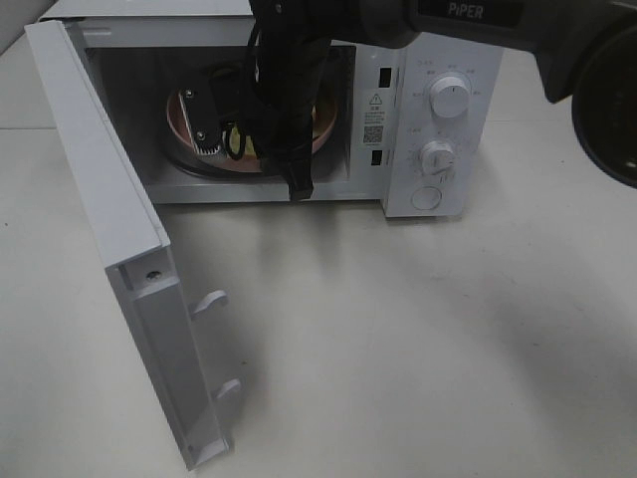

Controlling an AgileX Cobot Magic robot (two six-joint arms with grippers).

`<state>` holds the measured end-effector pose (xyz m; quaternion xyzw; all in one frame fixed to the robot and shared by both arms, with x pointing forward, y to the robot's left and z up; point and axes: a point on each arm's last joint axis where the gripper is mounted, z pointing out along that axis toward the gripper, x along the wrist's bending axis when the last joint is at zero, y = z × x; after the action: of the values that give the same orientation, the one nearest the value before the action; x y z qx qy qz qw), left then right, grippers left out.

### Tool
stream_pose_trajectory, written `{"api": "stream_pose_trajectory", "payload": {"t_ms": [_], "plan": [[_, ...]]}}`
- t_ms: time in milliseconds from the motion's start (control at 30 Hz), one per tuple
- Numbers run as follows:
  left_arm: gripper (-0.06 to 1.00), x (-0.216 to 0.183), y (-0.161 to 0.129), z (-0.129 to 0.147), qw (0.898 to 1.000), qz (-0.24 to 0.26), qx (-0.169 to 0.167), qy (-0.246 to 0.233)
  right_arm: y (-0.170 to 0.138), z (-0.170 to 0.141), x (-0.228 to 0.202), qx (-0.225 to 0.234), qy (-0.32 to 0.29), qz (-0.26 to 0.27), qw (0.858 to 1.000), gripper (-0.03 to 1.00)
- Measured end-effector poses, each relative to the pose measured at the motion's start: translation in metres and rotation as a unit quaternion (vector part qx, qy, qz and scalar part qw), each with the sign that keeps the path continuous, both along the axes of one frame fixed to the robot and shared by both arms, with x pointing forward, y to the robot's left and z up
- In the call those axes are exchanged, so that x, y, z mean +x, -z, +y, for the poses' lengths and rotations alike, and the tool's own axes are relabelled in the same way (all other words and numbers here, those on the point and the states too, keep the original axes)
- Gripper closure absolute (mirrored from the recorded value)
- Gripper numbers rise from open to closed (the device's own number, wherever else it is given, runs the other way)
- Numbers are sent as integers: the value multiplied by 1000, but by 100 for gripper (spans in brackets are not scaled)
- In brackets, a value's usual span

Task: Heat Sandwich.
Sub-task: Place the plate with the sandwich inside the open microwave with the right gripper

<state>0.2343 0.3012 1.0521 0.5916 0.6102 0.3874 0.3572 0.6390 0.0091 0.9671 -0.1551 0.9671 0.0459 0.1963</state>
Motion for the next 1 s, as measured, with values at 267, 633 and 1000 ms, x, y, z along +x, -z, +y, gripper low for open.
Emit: {"api": "stream_pose_trajectory", "payload": {"t_ms": [267,633,1000], "plan": [[-3,0,0,0,1000,0,0,0,4,-3,7,6,4,-10,1000,94],[-3,0,0,0,1000,0,0,0,13,-4,10,6,16,-4,1000,89],[-3,0,0,0,1000,0,0,0,9,-1,15,47,58,-24,997,35]]}}
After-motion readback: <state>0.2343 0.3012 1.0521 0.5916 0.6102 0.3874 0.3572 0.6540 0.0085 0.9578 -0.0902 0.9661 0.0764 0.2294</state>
